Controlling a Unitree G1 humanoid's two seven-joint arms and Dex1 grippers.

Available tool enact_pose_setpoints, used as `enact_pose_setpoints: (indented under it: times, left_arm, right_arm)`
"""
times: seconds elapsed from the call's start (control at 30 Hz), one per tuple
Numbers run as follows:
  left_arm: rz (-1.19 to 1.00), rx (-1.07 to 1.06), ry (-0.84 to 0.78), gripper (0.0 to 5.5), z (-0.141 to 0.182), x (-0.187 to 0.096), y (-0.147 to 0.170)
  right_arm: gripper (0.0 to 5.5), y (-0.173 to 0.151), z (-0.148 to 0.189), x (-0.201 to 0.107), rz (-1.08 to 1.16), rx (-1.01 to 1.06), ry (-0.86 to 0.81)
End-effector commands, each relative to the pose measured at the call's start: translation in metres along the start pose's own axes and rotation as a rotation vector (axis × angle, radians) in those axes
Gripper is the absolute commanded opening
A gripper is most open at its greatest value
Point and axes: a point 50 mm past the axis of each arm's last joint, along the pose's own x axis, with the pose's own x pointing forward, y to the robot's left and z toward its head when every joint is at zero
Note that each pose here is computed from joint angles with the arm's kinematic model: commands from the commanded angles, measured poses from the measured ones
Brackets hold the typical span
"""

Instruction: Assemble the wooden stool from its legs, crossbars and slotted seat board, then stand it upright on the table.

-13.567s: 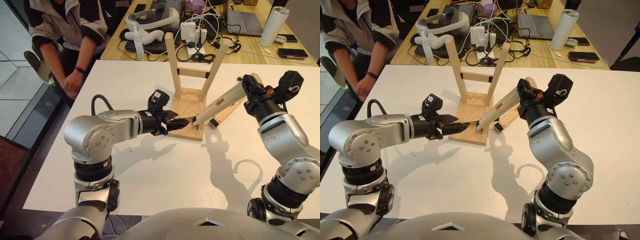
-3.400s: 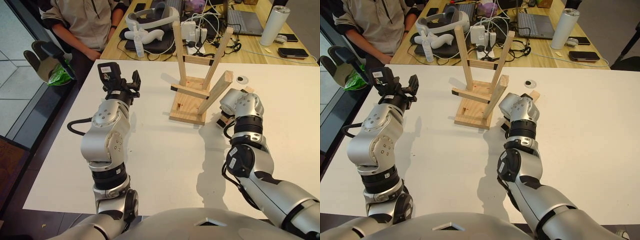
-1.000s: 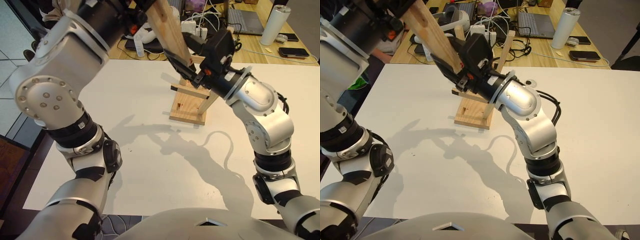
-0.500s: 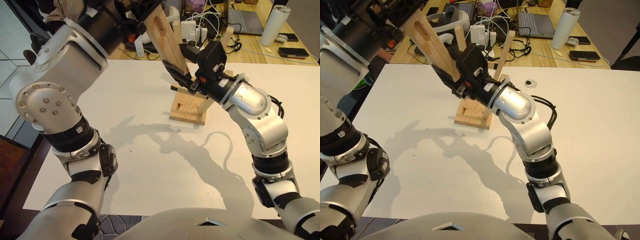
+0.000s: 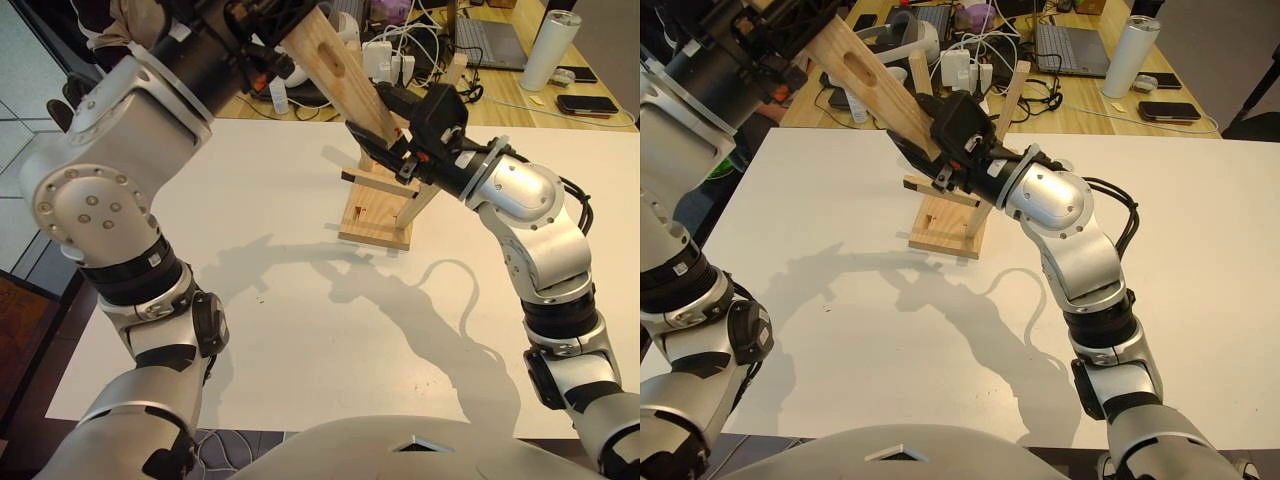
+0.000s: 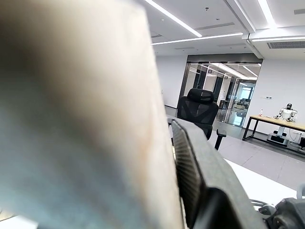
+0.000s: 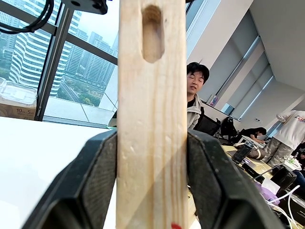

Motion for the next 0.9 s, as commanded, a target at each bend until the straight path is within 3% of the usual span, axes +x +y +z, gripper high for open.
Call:
enact_pose_setpoints:
  times: [0.03, 0.23, 0.5, 0.63, 0.73, 0.8, 0.9]
  left_arm:
    - [0.095, 0.045, -0.044, 1.38, 0.011, -0.005, 0.011]
    - [0.114, 0.058, -0.04, 1.02, 0.009, -0.005, 0.012]
    - [0.141, 0.109, -0.027, 1.0, 0.005, -0.009, 0.017]
    - [0.239, 0.149, 0.009, 1.0, -0.003, -0.018, 0.037]
    - [0.413, 0.187, 0.029, 1.0, -0.017, -0.033, 0.063]
    - [0.469, 0.181, 0.029, 1.0, -0.029, -0.036, 0.066]
    - [0.539, 0.113, 0.0, 1.0, -0.051, -0.039, 0.059]
  right_arm:
    - [2.05, -0.003, 0.005, 0.001, -0.006, -0.054, -0.012]
    - [2.97, -0.001, 0.009, 0.003, 0.008, -0.069, -0.041]
    - [4.36, -0.006, 0.016, 0.006, -0.04, -0.107, -0.083]
    - [5.14, -0.036, 0.053, 0.011, -0.233, 0.11, -0.275]
    - [5.2, -0.078, 0.077, 0.0, -0.451, 0.318, -0.438]
    - [5.2, -0.099, 0.068, -0.013, -0.594, 0.403, -0.42]
    - [5.2, -0.114, 0.028, -0.037, -0.827, 0.547, -0.286]
